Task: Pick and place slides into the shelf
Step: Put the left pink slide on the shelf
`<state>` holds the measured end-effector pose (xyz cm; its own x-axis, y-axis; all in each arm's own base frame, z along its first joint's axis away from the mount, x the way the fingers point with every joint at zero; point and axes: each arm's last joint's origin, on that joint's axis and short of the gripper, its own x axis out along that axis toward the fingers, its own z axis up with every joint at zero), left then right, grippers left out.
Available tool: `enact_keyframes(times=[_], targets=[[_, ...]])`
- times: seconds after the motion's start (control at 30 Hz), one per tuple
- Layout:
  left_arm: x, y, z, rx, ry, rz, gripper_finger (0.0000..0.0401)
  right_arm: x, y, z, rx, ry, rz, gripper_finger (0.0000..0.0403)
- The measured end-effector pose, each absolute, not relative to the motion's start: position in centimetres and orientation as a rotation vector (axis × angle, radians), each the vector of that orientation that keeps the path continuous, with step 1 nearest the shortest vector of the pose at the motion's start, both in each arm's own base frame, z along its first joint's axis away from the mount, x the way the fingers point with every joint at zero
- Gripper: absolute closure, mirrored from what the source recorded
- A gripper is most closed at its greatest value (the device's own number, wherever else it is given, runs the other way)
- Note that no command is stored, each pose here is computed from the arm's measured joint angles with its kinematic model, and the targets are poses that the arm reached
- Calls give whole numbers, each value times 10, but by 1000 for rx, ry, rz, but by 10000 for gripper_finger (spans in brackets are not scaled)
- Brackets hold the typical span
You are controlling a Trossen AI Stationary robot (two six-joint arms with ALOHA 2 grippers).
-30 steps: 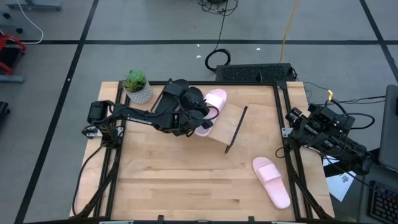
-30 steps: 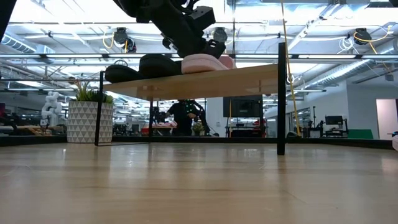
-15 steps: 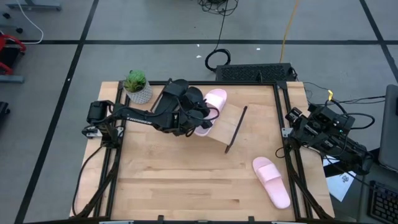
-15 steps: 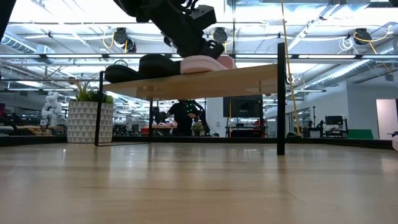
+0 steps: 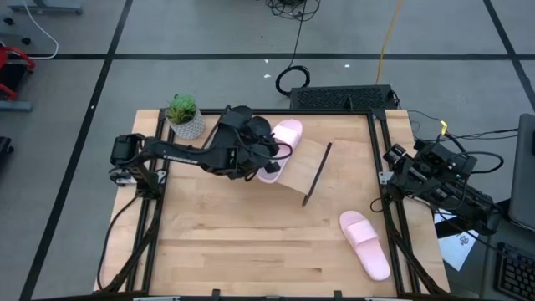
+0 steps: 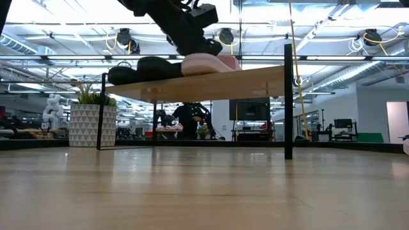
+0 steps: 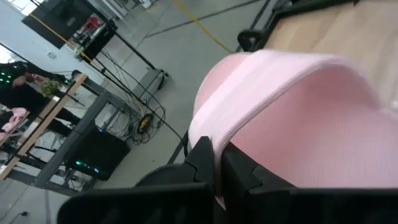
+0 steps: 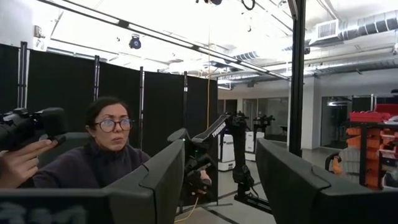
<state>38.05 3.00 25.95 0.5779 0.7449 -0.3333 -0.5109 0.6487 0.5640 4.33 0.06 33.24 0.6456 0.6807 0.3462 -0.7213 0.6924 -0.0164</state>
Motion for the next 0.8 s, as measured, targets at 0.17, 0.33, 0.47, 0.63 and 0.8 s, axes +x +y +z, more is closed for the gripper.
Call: enact_keyframes(times=[0.17,0.33,0.47,0.63,0.8], targets=[[379,31,261,424,583,758,401,44,0,332,133,-338,793,216],[378,35,261,402,592,744,401,45,-1,332,144,-332,792,216],[378,37,260,395,595,745,401,45,-1,332,144,-332,791,216],[378,37,260,393,600,739,401,45,-1,332,135,-335,789,216],[377,37,260,406,606,748,401,45,-1,332,134,-336,789,216]])
